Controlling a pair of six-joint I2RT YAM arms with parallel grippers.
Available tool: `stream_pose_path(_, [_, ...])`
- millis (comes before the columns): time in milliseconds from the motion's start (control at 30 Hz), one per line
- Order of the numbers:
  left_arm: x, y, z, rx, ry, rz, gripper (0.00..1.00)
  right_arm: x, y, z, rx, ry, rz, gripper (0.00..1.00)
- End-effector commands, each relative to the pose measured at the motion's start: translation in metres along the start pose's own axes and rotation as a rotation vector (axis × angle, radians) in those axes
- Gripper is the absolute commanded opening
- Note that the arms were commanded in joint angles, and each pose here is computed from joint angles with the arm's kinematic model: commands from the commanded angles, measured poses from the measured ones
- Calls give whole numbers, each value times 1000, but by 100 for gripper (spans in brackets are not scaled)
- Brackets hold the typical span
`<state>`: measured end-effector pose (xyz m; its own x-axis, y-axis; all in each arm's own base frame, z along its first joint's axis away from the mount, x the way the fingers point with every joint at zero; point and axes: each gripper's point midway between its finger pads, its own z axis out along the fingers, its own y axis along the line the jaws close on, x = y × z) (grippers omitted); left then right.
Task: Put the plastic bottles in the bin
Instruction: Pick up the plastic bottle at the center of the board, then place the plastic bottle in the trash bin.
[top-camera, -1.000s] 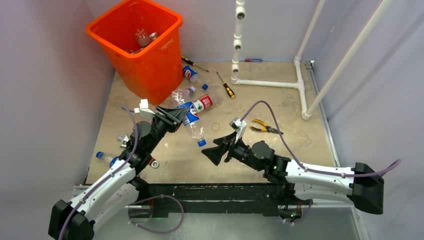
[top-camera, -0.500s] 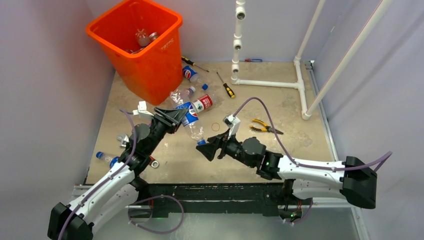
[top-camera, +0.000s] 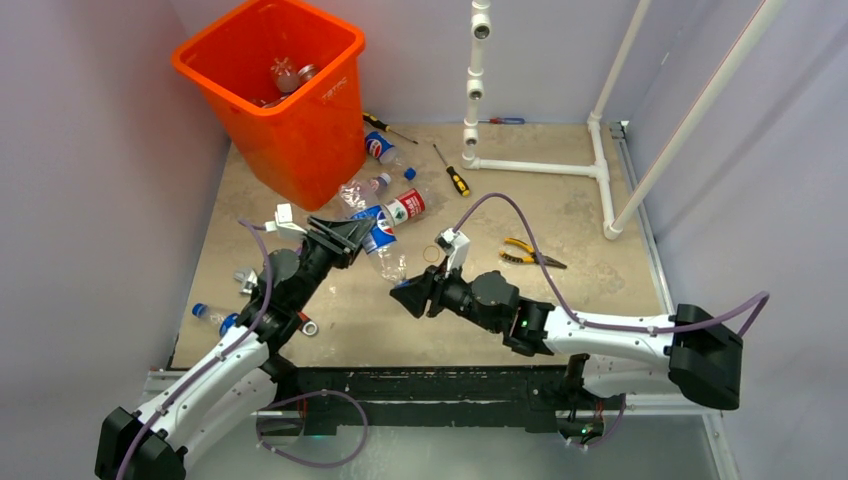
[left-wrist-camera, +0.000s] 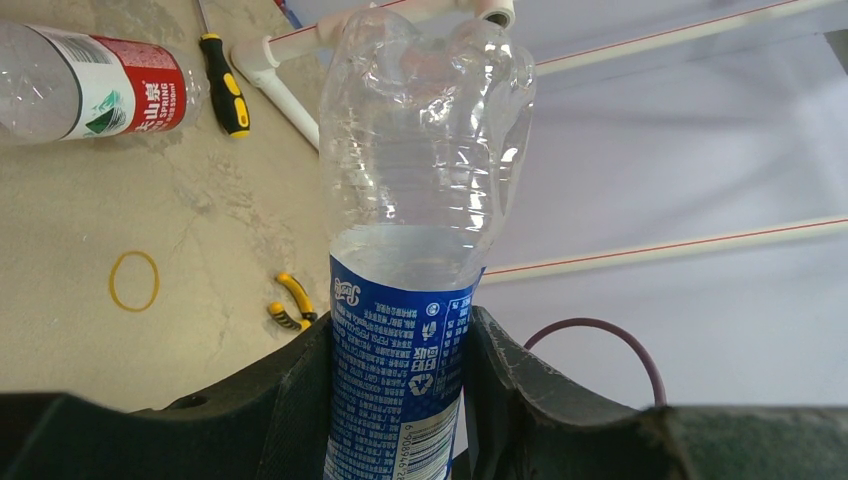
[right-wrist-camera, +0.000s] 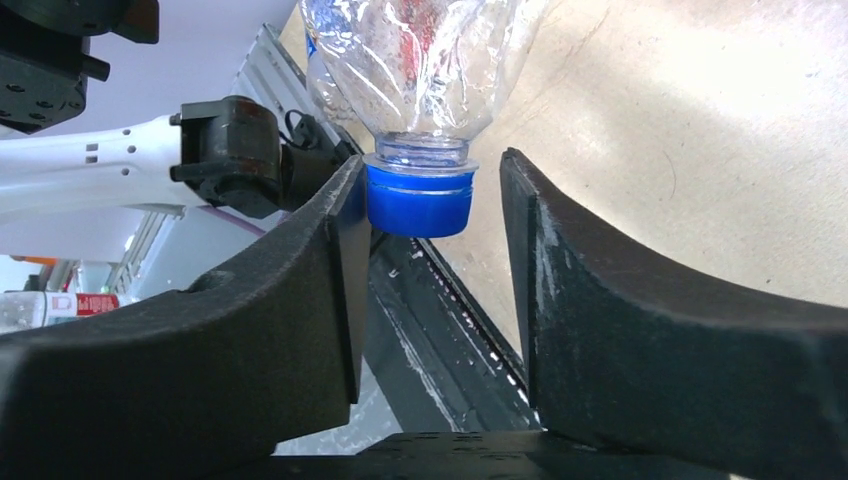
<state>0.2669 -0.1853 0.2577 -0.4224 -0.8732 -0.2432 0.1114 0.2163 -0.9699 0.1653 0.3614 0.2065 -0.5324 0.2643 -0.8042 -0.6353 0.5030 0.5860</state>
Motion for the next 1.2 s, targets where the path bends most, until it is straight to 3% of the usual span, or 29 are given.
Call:
stream_pose_path(0, [0, -10, -1, 40, -2, -5, 23, -16, 13, 5, -27, -32, 17, 46])
stream_pose_path(167, [0, -9, -3, 37, -2, 13, 27, -16, 13, 4, -25, -31, 17, 23])
stream_pose_path(233, [-1, -7, -3, 12, -1, 51, 45, -19, 12, 1, -18, -37, 10, 0])
stream_pose_path(333, [-13, -5, -5, -78, -32, 172, 80, -21, 5, -10, 22, -24, -23, 0])
stream_pose_path(400, [-30, -4, -10, -166, -72, 324, 97, -25, -1, -23, 55, -12, -59, 0])
stream_pose_path(500, [-64, -21, -19, -249, -156, 572, 99, -27, -17, -47, 141, 34, -119, 0])
stream_pose_path(600, [-80, -71, -20, -174, -159, 834, 99, -29, -31, -72, 230, 102, -165, 0])
stream_pose_path(800, [-28, -125, -9, 141, 174, 1316, 95, -27, -34, -101, 325, 296, -237, 0])
stream_pose_path(933, [14, -118, -3, 263, 359, 1493, 95, -32, -36, -110, 376, 369, -281, 0])
stream_pose_path(1067, [57, -93, -22, 419, 592, 1684, 99, -45, -27, -115, 343, 347, -305, 0])
stream_pose_path(1167, [53, -88, -32, 501, 588, 1871, 99, -53, -22, -118, 325, 325, -310, 0])
